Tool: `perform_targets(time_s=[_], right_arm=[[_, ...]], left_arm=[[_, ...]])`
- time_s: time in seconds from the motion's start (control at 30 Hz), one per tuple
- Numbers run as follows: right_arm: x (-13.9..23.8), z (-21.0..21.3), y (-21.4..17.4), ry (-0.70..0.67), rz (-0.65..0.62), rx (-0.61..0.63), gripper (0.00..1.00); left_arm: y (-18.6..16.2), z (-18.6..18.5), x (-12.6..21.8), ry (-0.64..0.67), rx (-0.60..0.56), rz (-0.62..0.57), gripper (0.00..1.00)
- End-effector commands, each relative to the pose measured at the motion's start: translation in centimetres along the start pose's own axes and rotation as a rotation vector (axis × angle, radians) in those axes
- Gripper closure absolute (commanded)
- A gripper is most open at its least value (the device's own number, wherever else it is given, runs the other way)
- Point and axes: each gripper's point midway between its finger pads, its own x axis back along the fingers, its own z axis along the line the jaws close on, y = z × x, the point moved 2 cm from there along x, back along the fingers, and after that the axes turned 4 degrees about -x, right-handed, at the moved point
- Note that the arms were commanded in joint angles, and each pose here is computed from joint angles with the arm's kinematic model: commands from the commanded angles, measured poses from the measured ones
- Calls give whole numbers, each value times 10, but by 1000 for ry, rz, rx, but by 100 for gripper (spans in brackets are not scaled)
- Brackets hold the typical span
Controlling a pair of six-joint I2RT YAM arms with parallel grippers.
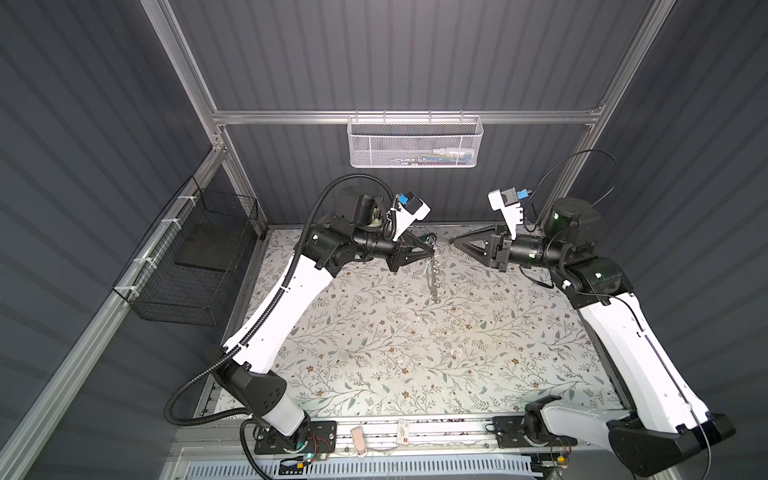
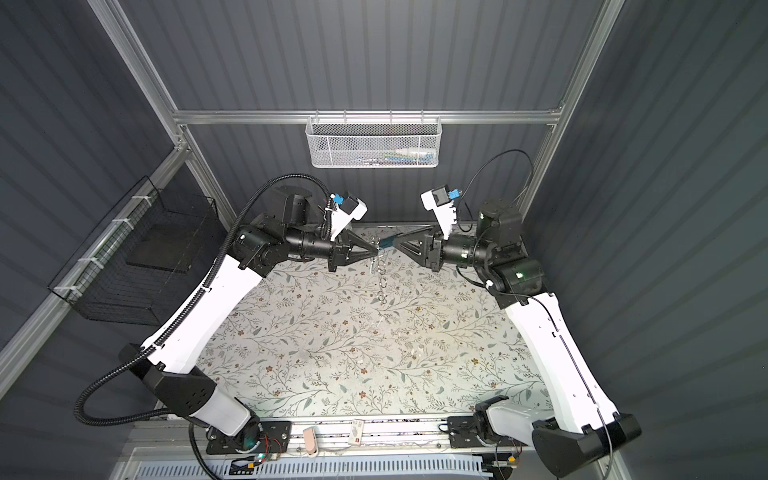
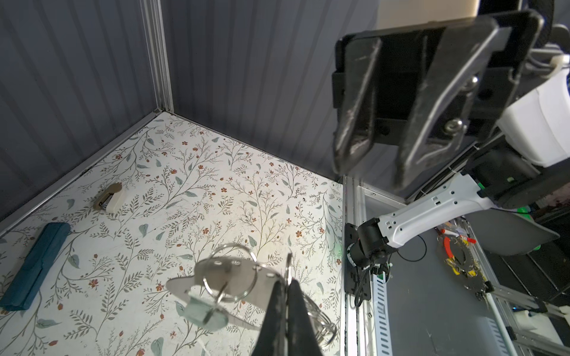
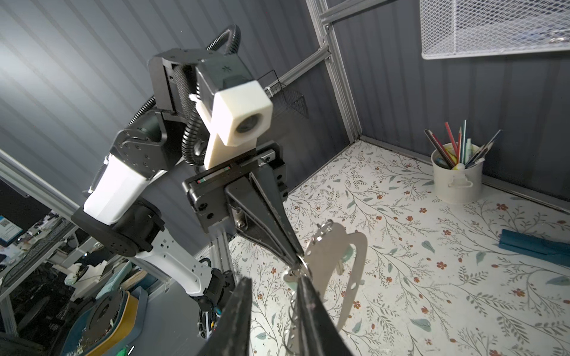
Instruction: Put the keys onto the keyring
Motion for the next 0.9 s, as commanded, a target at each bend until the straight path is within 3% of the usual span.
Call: perform_targets(time_s=[0.0,0.5,0.87], right_arm=[[-6,5,-14,37,93,14,71],[-22,2,-45,62,261,1,73],[-25,6,-45,66,259,19,80]], left_arm=[[-4,-10,0,-22,-34,31,100],[-7,-25,0,-83,-10,39,100],[-9,-31,-4,-108,-3,47,100]])
